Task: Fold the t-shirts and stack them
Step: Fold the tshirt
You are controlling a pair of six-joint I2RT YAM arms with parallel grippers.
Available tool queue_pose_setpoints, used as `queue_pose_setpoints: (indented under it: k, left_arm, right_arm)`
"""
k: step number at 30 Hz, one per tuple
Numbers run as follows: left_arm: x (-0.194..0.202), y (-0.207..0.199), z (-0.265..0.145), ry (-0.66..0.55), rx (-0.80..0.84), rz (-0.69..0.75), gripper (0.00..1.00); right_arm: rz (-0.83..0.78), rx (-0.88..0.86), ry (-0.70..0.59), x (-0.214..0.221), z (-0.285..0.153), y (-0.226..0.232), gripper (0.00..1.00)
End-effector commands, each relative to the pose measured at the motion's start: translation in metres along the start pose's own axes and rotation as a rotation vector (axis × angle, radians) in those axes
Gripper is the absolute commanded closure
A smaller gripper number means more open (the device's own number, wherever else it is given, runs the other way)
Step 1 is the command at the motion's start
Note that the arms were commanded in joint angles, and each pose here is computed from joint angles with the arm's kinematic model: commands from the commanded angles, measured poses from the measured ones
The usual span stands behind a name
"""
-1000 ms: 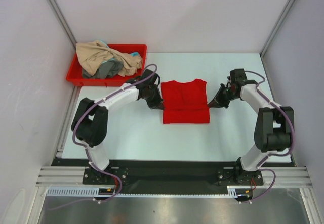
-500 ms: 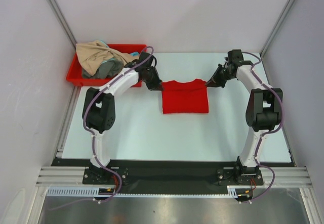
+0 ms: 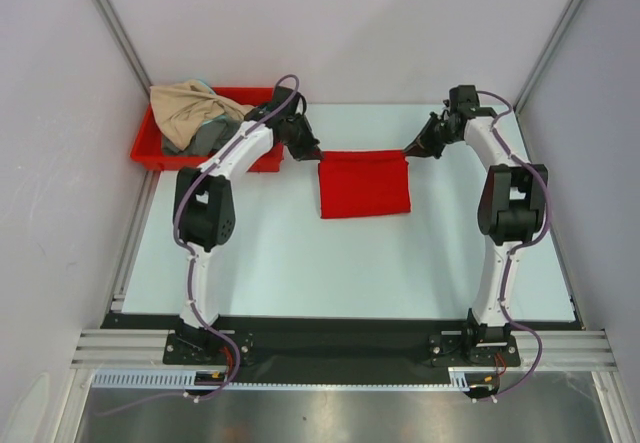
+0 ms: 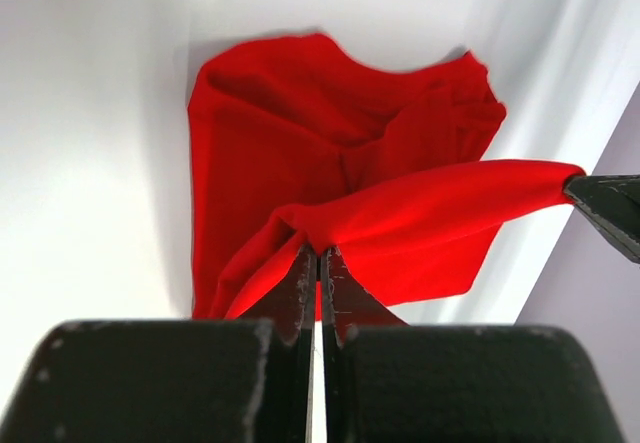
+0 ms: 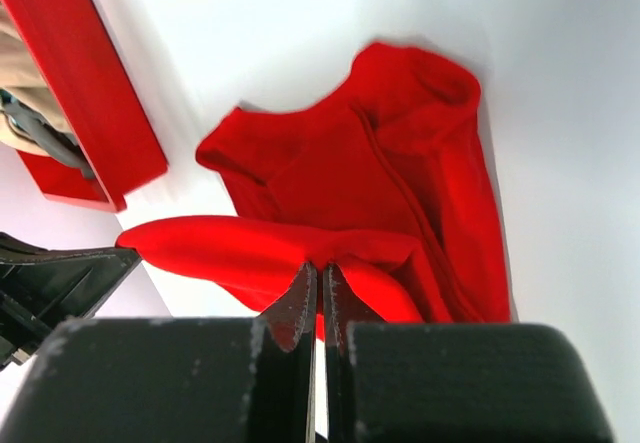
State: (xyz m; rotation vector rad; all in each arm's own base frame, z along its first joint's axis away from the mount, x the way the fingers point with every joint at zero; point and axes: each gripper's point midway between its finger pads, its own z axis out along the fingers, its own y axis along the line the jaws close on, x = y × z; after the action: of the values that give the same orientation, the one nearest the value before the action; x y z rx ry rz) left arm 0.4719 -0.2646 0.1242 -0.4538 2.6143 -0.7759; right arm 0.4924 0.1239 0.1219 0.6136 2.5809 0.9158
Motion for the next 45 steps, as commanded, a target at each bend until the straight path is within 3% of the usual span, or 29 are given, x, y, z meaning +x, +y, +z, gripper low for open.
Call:
queue_pose_setpoints:
  k: [1, 25, 28, 31, 32, 34, 35, 38, 41, 44, 45]
  left_arm:
    - [-0.024, -0.004, -0.004, -0.038, 0.021, -0.011, 1.00]
    - [-0.059, -0.007, 0.048, -0.032, 0.117, -0.065, 0.99]
    - [-0.065, -0.007, 0.055, -0.041, 0.124, -0.056, 0.89]
    - [-0.085, -0.014, 0.048, -0.124, 0.109, 0.023, 0.72]
    - [-0.097, -0.012, 0.043, -0.182, 0.069, 0.042, 0.55]
    - [-0.117, -0.023, 0.018, -0.263, 0.049, 0.129, 0.45]
    - [-0.125, -0.030, 0.001, -0.305, 0.049, 0.161, 0.32]
    - [-0.128, -0.033, -0.023, -0.333, 0.043, 0.212, 0.31]
    - [-0.101, -0.043, -0.032, -0.273, 0.098, 0.232, 0.34]
    - [-0.056, -0.063, -0.024, -0.186, 0.200, 0.289, 0.44]
    - [-0.034, -0.055, -0.017, -0.130, 0.213, 0.276, 0.47]
  right_arm:
    - [0.001, -0.035, -0.030, -0.019, -0.004, 0.012, 1.00]
    - [0.046, -0.079, -0.042, -0.061, 0.042, 0.010, 1.00]
    - [0.045, -0.083, -0.060, -0.068, 0.048, 0.010, 0.99]
    - [0.038, -0.093, -0.094, -0.077, 0.055, 0.009, 0.92]
    - [0.050, -0.094, -0.119, -0.090, 0.051, -0.001, 0.85]
    - [0.036, -0.104, -0.136, -0.098, 0.050, -0.002, 0.76]
    - [0.025, -0.102, -0.137, -0.102, 0.049, -0.005, 0.65]
    - [-0.091, -0.051, -0.178, -0.113, 0.024, 0.003, 0.45]
    - [-0.179, 0.003, -0.210, -0.109, -0.011, 0.015, 0.34]
    - [-0.217, -0.015, -0.152, -0.077, -0.010, 0.020, 0.34]
    - [-0.251, -0.065, -0.142, -0.061, -0.017, 0.042, 0.35]
